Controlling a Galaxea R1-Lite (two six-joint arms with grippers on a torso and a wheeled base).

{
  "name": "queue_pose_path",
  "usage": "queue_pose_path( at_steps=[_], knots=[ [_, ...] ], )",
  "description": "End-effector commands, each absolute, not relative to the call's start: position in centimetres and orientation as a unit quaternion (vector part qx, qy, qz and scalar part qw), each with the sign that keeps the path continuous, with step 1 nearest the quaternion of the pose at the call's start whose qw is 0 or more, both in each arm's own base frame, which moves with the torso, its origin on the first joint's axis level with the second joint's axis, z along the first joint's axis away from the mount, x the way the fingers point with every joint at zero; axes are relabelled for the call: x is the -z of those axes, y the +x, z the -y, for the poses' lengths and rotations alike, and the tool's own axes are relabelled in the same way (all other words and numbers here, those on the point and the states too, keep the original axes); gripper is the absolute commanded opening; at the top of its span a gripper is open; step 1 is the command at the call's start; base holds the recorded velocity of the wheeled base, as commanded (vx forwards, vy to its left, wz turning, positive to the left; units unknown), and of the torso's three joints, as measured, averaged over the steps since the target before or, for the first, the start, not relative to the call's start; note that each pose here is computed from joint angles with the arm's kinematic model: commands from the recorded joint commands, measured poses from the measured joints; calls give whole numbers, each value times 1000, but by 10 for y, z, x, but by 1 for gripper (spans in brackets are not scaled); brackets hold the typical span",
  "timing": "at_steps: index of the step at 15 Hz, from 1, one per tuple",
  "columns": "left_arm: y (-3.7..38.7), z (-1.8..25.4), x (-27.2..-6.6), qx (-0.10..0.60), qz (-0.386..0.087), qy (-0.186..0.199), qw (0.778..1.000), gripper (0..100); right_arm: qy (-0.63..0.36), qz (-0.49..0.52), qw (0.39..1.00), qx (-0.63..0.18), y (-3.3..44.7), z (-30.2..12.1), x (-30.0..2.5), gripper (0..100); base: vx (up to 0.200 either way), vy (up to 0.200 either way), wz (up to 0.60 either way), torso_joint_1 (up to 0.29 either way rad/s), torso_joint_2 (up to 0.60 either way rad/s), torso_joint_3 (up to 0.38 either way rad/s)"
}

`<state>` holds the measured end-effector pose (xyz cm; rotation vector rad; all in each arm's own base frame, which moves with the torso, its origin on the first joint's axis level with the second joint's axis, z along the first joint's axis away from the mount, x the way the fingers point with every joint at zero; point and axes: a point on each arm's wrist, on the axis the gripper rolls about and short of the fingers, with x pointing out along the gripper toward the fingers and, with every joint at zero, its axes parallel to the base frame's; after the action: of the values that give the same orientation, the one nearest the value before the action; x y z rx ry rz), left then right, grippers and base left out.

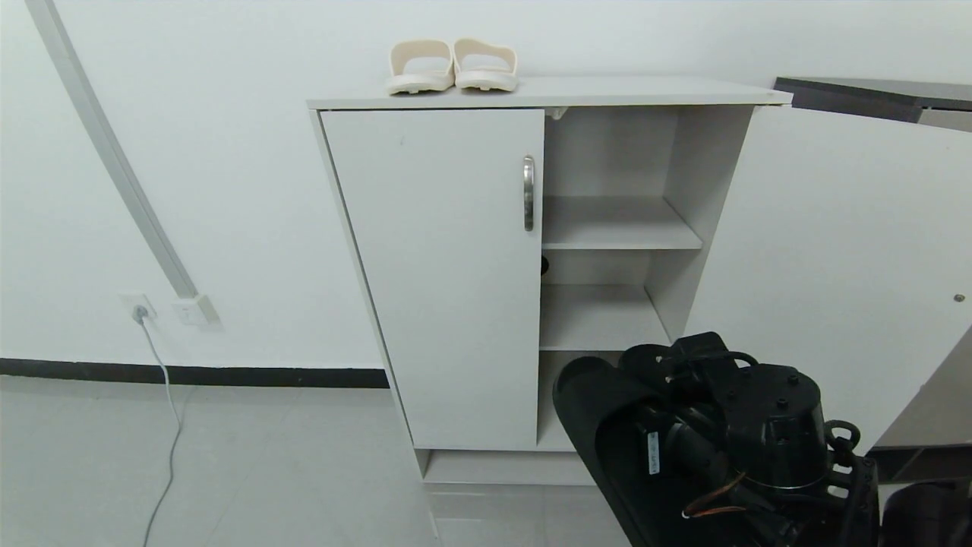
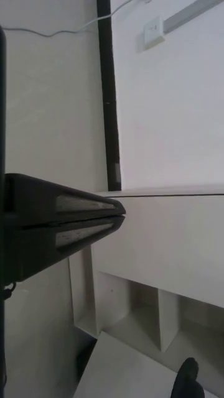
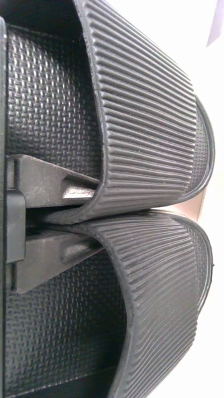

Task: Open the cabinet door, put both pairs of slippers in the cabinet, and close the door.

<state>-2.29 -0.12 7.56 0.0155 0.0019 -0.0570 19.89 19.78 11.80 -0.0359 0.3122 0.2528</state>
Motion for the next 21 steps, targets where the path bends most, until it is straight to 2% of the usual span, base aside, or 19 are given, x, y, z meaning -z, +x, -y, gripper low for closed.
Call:
queue_pose_path(
  at_steps=[1,4,8,13,17,21],
  knots=[
    [-23,1,-75,28,-1,7,1000,0,-17,-155,980,-125,202,-201,-115,0,0,0,0,0,0,0],
    [-23,1,-75,28,-1,5,1000,0,-9,-125,987,-96,216,-211,-113,0,0,0,0,0,0,0],
    [-23,1,-75,29,-1,5,1000,0,4,-70,997,44,251,-242,-115,0,0,0,0,0,0,0],
    [-23,1,-75,30,-1,8,1000,0,-1,-75,996,40,250,-247,-110,0,0,0,0,0,0,0],
    [-23,1,-75,30,-1,10,1000,0,-13,-86,995,43,254,-248,-97,0,0,-200,0,5,2,5],
    [-23,1,-75,29,-1,8,1000,0,-19,-93,994,45,260,-248,-88,0,0,0,0,0,0,0]
  ],
)
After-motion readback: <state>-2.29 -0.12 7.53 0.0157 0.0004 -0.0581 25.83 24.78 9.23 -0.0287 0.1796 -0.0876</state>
